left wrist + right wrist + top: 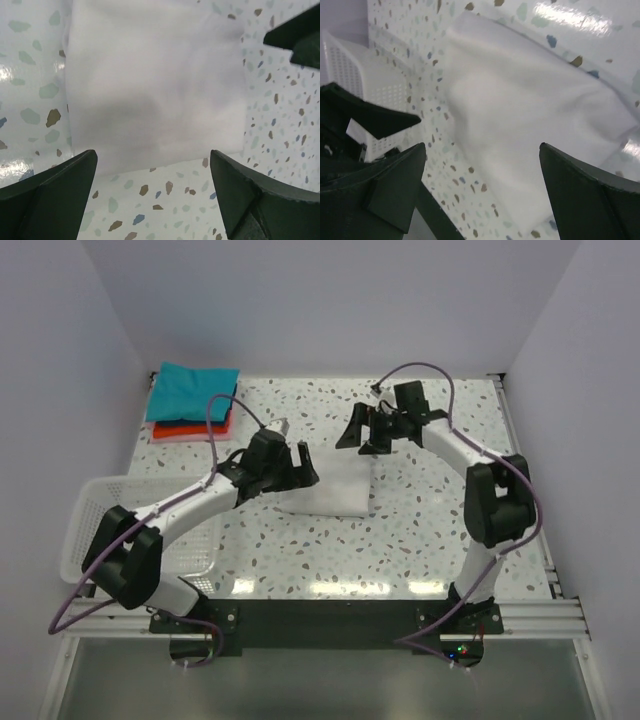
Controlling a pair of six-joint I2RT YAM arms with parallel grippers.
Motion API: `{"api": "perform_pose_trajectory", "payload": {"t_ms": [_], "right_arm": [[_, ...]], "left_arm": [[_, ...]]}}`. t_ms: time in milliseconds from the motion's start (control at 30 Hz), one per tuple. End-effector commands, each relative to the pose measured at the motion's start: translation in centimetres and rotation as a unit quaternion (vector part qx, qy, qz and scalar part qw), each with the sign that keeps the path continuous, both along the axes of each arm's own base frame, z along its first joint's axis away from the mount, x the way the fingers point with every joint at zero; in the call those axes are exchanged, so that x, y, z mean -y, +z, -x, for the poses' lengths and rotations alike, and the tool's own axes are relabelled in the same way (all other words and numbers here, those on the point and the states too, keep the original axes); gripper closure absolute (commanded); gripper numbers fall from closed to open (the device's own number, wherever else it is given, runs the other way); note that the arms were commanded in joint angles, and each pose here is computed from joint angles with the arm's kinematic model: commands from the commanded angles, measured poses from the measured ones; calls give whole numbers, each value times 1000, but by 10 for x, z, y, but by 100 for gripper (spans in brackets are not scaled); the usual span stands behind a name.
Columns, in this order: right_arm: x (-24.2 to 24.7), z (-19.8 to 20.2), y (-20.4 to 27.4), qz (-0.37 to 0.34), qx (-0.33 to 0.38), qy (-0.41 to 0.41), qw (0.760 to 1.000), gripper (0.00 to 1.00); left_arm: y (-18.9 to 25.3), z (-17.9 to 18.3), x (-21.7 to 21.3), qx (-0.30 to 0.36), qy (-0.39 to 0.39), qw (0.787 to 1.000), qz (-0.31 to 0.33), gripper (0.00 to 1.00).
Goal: Fold and stack the t-shirts
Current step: Neatly place the folded tshirt to the corner
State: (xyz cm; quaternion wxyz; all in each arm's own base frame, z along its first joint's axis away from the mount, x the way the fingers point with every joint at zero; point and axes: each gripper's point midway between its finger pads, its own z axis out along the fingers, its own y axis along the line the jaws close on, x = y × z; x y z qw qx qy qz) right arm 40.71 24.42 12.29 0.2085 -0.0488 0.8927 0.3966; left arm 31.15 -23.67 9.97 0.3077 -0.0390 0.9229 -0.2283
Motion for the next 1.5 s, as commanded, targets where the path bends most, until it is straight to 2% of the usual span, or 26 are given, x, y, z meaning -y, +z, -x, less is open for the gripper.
{"api": "perform_pose_trajectory", "payload": {"t_ms": [0,133,300,467,600,800,1000,1200,1467], "right_arm": [[-1,31,66,-47,72,23,996,1],[-6,79,59,-80,61,41,994,1],[-20,119,48,-90,47,86,991,1],[-26,123,17,-79,10,83,993,1],[-27,125,-14,-75,-35,74,994,1],[-19,143,-56,-57,-85,68,992,1],[-5,148,-86,-28,-112,48,992,1],[-6,143,-83,-30,-108,48,993,1],[7,149,1,-19,2,61,998,1]], "left_arm": [[43,-23,1,62,16,998,14,0],[46,-50,12,57,10,998,34,0],[32,-86,35,51,-2,998,42,0],[13,-116,38,48,15,998,32,0],[-17,-128,29,21,29,999,15,0],[-53,-126,14,-13,43,999,-3,0],[-68,-125,3,-27,55,998,-12,0],[-43,-133,6,1,45,999,-3,0],[40,-132,0,82,33,996,8,0]]}}
